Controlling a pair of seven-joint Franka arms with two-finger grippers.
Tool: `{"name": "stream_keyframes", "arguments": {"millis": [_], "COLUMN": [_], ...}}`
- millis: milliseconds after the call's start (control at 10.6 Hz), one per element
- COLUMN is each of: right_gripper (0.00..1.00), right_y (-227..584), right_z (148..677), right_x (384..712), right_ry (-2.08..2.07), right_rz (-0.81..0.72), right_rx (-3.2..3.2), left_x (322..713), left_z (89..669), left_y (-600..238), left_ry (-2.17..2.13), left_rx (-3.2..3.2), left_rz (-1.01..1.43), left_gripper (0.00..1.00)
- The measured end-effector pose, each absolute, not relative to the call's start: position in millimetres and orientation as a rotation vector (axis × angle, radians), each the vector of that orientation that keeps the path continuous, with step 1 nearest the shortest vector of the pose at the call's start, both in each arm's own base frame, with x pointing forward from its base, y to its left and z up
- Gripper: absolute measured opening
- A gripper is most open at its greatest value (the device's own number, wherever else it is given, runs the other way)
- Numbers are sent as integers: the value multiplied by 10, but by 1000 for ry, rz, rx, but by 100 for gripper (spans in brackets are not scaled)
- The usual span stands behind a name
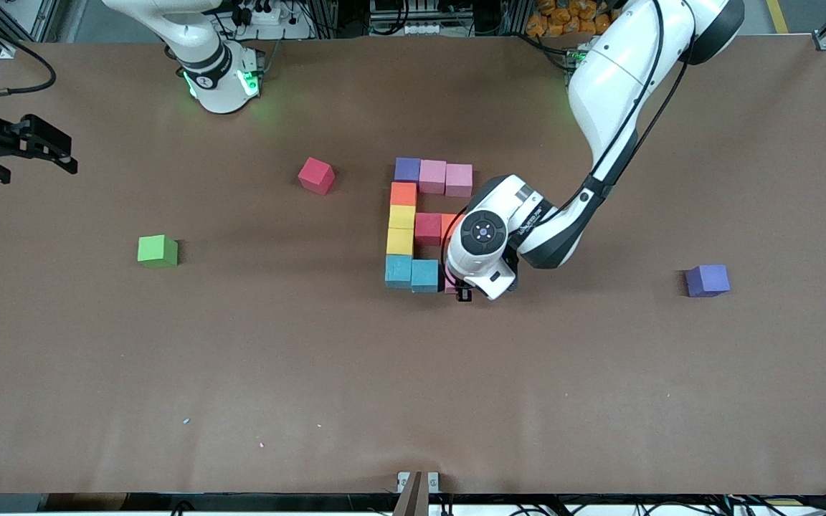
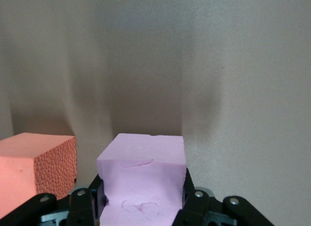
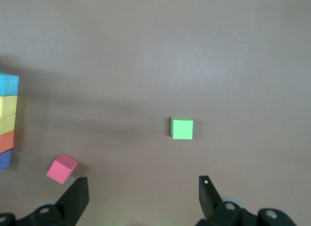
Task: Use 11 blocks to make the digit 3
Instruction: 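Lower the pink cube beside the cyan cube with the left gripper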
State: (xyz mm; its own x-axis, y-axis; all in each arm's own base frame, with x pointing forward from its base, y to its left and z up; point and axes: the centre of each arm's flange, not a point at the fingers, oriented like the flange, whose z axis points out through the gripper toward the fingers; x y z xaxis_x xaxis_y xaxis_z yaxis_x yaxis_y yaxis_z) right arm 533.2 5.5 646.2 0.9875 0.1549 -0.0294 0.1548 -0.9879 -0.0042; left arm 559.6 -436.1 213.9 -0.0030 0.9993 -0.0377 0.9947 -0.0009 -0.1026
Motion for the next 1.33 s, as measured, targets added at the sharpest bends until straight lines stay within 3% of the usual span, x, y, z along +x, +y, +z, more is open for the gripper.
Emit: {"name": "stream_keyframes", "arguments": {"millis": [1325], "right_gripper": [100], "right_y": [81], "right_z": [6460], "right_x": [5328], "right_ry": [-251], "right_rz": [51], "right_rx": [-3130], "left_x": [5548], "left_z": [2073], "left_y": [-4482], "left_ry": [-2182], "left_rx": [-2188], "left_rz": [161], "left_gripper": [60]}}
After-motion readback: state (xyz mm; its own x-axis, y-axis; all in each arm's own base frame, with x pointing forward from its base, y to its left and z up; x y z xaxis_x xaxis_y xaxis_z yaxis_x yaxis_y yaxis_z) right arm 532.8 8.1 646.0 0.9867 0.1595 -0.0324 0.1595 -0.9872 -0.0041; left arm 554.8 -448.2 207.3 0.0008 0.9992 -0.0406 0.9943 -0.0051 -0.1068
